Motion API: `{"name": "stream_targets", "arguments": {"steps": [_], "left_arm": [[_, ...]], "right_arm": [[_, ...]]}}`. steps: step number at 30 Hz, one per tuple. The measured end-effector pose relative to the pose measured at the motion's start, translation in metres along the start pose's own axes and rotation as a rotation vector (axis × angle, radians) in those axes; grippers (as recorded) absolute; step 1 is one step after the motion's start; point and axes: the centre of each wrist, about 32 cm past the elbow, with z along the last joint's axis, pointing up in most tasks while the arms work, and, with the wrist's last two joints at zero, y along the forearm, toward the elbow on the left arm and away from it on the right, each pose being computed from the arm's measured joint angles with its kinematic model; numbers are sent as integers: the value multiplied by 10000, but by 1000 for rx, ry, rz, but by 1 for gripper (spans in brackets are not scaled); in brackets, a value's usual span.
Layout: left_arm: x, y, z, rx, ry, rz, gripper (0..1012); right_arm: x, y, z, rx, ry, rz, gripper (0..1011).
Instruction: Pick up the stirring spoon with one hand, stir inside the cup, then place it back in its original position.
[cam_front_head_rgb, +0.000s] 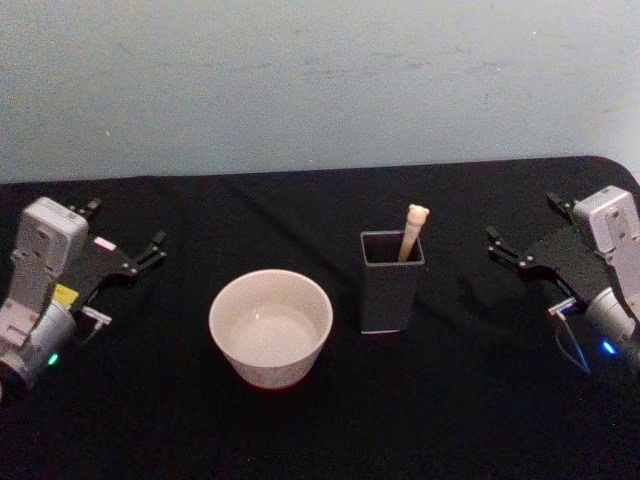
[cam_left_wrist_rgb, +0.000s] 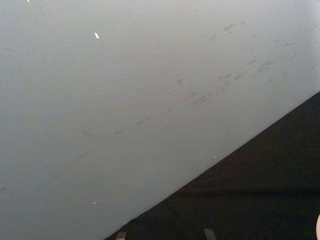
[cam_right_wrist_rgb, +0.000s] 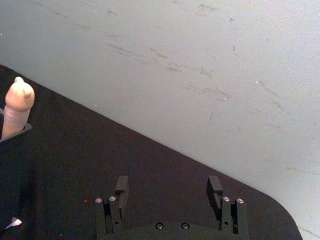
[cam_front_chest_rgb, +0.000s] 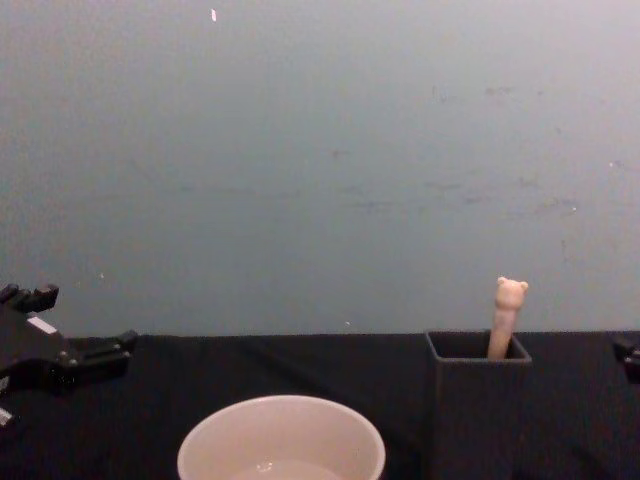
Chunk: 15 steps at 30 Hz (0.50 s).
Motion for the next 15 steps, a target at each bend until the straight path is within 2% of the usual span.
{"name": "stream_targets", "arguments": {"steps": [15], "left_arm": [[0,0,0,0,0,0,1001]], "right_arm": [[0,0,0,0,0,0,1000]]}}
